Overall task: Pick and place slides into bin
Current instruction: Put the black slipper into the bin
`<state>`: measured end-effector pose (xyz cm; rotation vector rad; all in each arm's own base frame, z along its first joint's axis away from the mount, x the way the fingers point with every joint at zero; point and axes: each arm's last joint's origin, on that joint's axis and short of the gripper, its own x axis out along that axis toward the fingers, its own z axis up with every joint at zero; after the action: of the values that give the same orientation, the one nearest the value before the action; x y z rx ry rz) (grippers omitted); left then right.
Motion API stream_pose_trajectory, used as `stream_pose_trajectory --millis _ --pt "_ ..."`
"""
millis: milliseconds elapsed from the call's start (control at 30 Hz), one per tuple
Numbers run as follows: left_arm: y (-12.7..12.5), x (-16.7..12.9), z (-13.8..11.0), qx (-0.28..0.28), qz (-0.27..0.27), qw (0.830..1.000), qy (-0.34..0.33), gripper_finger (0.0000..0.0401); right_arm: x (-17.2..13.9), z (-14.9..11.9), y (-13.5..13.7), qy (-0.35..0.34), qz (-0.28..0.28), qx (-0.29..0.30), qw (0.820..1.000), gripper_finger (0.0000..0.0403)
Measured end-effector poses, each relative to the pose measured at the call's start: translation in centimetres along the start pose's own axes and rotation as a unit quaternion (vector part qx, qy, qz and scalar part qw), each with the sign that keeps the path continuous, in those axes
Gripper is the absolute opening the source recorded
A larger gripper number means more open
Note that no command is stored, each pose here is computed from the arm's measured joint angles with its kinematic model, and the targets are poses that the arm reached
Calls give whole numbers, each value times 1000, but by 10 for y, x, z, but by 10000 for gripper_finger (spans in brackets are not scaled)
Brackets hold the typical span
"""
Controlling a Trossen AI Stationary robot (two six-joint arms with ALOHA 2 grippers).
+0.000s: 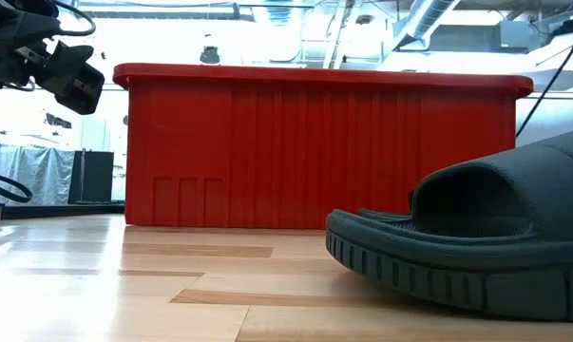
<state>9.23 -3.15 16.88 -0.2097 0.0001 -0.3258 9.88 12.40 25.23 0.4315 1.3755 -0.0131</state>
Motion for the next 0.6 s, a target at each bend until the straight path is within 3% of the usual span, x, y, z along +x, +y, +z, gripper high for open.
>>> stream_pose_trajectory --millis 333,500,600 --pt "0 0 0 0 0 1000 0 149 19 6 7 -34 -74 0 997 0" --pt "0 0 0 0 0 1000 0 149 30 11 7 -26 -115 28 993 0" --pt "0 0 0 0 0 1000 0 149 36 14 8 -18 -128 -3 992 0"
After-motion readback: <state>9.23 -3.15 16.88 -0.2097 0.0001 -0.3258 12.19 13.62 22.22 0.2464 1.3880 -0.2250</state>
